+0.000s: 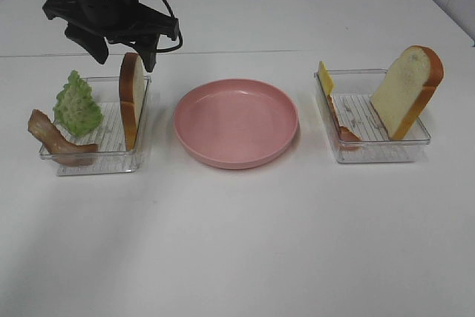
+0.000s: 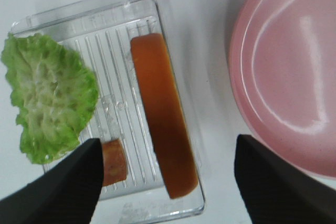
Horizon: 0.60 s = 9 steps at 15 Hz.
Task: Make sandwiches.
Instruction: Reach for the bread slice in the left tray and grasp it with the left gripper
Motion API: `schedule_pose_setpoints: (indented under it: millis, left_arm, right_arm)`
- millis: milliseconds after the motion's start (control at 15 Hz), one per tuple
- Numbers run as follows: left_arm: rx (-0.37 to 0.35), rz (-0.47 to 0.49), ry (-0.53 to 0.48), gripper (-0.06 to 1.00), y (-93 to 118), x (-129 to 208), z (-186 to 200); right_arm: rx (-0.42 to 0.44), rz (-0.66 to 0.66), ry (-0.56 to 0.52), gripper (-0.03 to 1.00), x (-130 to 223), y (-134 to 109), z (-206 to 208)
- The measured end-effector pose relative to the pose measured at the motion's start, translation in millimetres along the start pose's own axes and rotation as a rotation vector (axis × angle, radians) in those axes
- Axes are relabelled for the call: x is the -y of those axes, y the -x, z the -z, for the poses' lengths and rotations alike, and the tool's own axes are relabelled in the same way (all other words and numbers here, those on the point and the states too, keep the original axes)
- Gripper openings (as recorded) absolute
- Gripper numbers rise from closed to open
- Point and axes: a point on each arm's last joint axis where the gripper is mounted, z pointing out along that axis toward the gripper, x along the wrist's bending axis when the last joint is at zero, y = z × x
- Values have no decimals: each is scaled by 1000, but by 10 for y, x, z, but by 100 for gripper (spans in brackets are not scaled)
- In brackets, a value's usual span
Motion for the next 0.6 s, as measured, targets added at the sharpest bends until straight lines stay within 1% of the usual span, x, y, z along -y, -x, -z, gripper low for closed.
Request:
schedule_pose_setpoints:
  millis: [333,467,533,600]
  left_arm:
    - [15,0,38,67,37,-49,-182]
    - [14,-1,29,67,43,-43,-253]
    - [12,-2,24,66,45,-39,-277]
    - [10,-3,14,62,48,-31,-324]
  right_arm:
    - [0,0,0,75,0,0,0]
    - [0,0,0,75,0,0,0]
    - [0,0,0,75,0,0,0]
    - [0,0,0,75,0,0,0]
